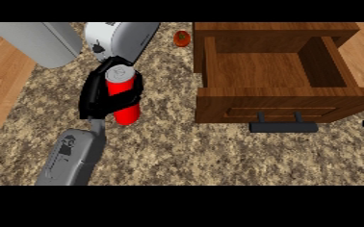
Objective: Pick up the can, place it into the drawer and close the drawer
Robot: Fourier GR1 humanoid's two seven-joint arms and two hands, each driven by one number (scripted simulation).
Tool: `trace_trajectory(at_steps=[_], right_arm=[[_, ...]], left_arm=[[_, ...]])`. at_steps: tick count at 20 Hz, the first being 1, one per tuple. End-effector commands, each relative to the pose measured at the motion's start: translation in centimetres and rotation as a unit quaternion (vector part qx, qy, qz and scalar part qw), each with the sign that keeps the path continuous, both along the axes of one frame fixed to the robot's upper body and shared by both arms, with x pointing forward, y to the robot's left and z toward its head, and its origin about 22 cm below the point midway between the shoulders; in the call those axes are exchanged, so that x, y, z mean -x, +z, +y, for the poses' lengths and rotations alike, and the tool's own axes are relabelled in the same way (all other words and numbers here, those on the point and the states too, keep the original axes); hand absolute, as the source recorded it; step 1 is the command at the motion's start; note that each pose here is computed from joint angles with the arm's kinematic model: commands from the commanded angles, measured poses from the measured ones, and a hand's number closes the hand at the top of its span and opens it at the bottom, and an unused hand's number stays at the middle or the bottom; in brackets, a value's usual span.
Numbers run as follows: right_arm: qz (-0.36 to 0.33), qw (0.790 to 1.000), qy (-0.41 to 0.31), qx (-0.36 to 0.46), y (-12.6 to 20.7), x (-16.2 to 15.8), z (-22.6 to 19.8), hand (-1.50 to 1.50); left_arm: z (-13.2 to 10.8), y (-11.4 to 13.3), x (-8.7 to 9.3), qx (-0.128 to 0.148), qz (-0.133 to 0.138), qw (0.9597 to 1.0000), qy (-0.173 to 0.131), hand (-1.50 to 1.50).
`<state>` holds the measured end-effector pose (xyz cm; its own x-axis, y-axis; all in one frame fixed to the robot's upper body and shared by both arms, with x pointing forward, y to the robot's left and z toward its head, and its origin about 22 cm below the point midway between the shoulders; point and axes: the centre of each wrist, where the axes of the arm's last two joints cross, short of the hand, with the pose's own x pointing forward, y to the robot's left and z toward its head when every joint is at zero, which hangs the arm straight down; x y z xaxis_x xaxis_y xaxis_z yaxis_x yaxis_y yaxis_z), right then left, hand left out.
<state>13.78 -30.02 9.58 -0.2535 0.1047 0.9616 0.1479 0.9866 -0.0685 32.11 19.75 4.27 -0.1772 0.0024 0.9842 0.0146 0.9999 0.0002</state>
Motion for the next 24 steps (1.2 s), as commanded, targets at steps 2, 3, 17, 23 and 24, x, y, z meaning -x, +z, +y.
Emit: trace_trajectory(at_steps=[2, 3, 17, 23, 24], right_arm=[[0.002, 1.000, -0.007, -0.001, 0.1, -0.5, -0.2, -1.50], [-0.001, 1.000, 0.001, -0.006, -2.0, 0.2, -0.1, -1.50], [-0.006, 1.000, -0.001, 0.000, 1.3, -0.8, -0.2, -1.50], [-0.001, 1.000, 0.013, 0.000, -0.5, 0.1, -0.4, -1.50], [0.008, 1.000, -0.006, 0.012, -1.6, -0.9, 0.0, -1.50]], left_arm=[[-4.1, 5.8, -0.8, -0.002, -0.015, 0.9998, -0.014, 1.50], [-5.0, 4.9, -1.5, -0.008, -0.008, 0.9996, -0.025, 1.50], [-15.0, 14.6, -5.2, -0.049, -0.047, 0.9965, -0.048, 1.50], [-16.6, 19.1, -7.4, -0.046, -0.034, 0.9969, -0.054, 1.50], [-18.0, 18.9, -6.1, -0.051, -0.047, 0.9964, -0.048, 1.50]])
